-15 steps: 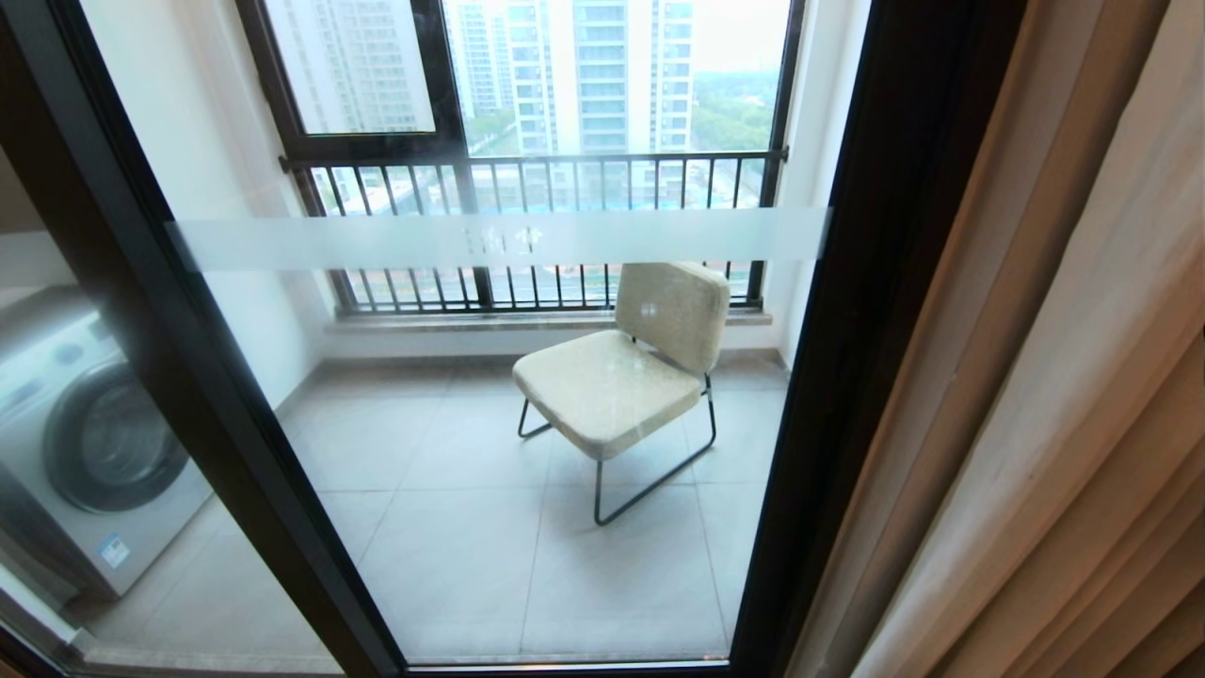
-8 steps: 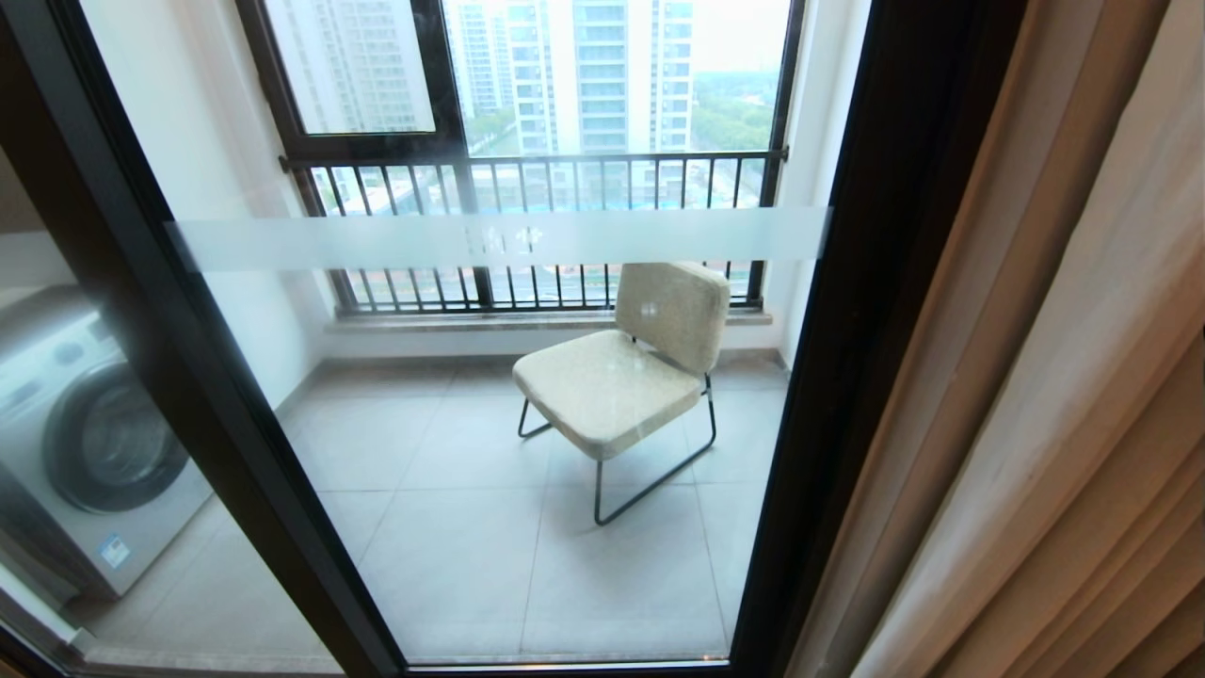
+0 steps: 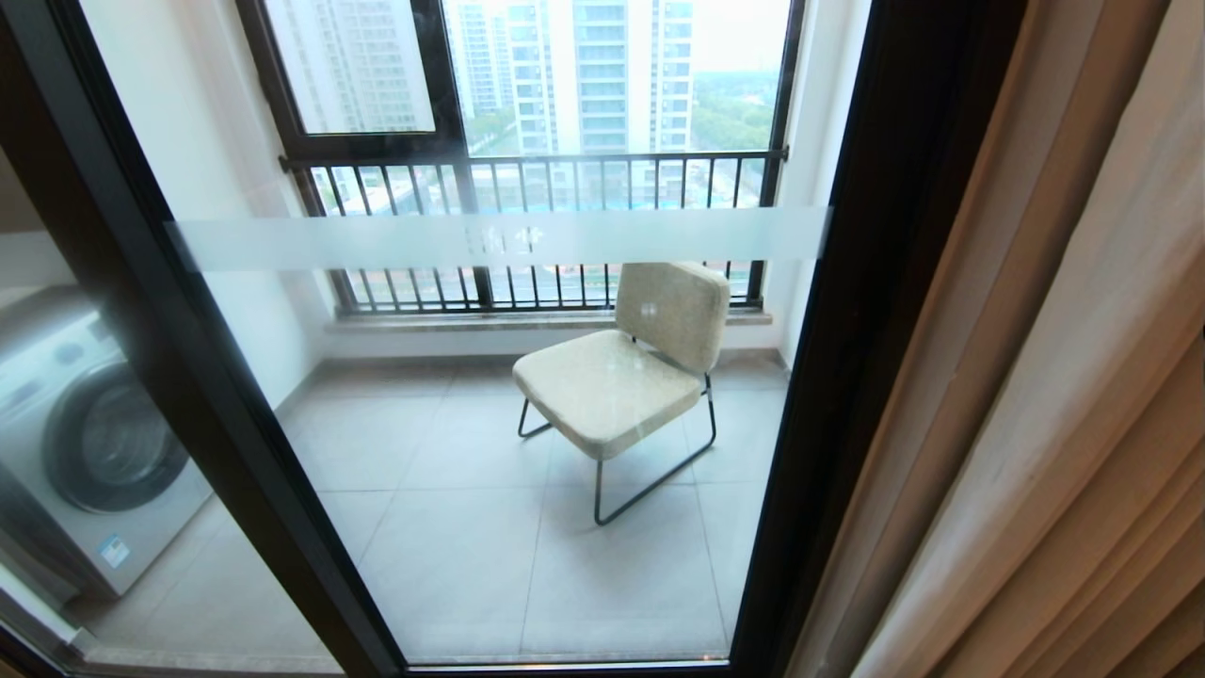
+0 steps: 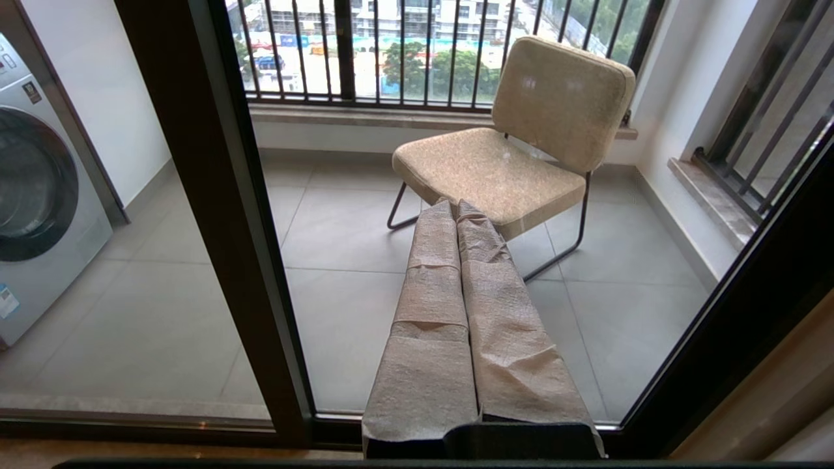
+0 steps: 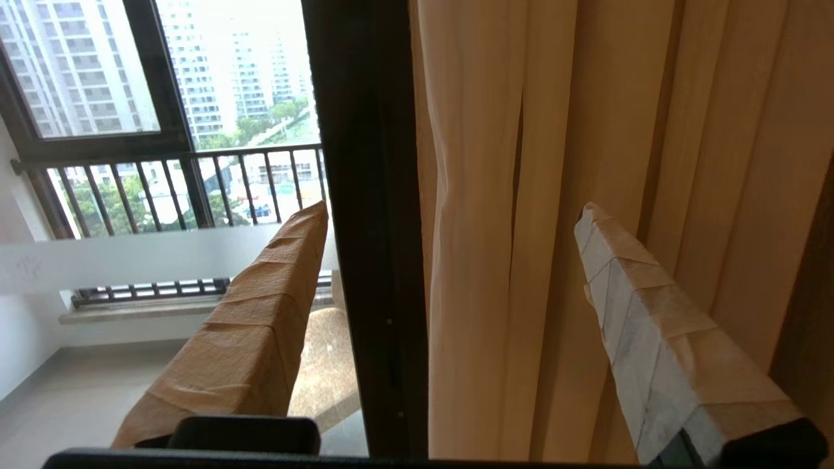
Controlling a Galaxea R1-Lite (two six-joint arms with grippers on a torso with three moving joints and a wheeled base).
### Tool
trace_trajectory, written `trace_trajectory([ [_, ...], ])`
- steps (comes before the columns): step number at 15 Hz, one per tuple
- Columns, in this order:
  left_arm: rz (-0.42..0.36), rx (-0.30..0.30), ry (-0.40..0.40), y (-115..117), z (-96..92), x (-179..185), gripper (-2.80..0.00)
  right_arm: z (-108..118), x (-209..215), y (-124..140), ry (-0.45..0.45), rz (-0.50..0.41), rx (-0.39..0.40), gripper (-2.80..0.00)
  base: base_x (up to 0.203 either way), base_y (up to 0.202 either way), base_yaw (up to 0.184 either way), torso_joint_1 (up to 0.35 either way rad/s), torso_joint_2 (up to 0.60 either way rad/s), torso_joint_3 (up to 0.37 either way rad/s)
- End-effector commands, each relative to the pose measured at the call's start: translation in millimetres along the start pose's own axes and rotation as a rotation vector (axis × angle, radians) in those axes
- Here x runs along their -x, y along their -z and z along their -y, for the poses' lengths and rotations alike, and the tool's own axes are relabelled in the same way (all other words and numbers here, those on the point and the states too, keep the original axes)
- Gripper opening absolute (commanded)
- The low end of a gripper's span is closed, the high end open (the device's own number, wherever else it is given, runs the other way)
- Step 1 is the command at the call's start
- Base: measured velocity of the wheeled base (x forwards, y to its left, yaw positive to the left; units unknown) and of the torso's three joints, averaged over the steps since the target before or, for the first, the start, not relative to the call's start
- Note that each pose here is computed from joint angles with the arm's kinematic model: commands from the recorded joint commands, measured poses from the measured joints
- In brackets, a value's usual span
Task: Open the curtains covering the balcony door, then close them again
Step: Close the inner curtains on both sides
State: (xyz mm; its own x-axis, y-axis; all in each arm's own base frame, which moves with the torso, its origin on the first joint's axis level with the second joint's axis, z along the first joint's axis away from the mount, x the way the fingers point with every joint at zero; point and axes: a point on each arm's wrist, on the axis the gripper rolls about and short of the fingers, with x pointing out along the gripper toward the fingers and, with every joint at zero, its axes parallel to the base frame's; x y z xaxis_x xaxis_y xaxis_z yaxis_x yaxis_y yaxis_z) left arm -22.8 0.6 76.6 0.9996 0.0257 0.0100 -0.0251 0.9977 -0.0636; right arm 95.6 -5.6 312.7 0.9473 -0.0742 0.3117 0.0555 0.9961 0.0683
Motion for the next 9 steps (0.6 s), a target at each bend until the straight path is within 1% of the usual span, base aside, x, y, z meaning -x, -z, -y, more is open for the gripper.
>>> trace_trajectory([
  [1,0.001,0.001,0.0,0.0,0.0,0.0,-2.8,1.2,-37.4,-2.4,0.018,-0.026,0.0,0.0,0.0,0.0,0.0,0.0,0.0,0.0],
  [5,0.001,0.001,0.0,0.0,0.0,0.0,-2.8,2.9,-80.2,-5.0,0.029,-0.004,-0.008,0.0,0.0,0.0,0.0,0.0,0.0,0.0],
  [9,0.001,0.001,0.0,0.0,0.0,0.0,-2.8,4.9,-116.3,0.3,0.035,0.028,-0.009,0.0,0.0,0.0,0.0,0.0,0.0,0.0],
])
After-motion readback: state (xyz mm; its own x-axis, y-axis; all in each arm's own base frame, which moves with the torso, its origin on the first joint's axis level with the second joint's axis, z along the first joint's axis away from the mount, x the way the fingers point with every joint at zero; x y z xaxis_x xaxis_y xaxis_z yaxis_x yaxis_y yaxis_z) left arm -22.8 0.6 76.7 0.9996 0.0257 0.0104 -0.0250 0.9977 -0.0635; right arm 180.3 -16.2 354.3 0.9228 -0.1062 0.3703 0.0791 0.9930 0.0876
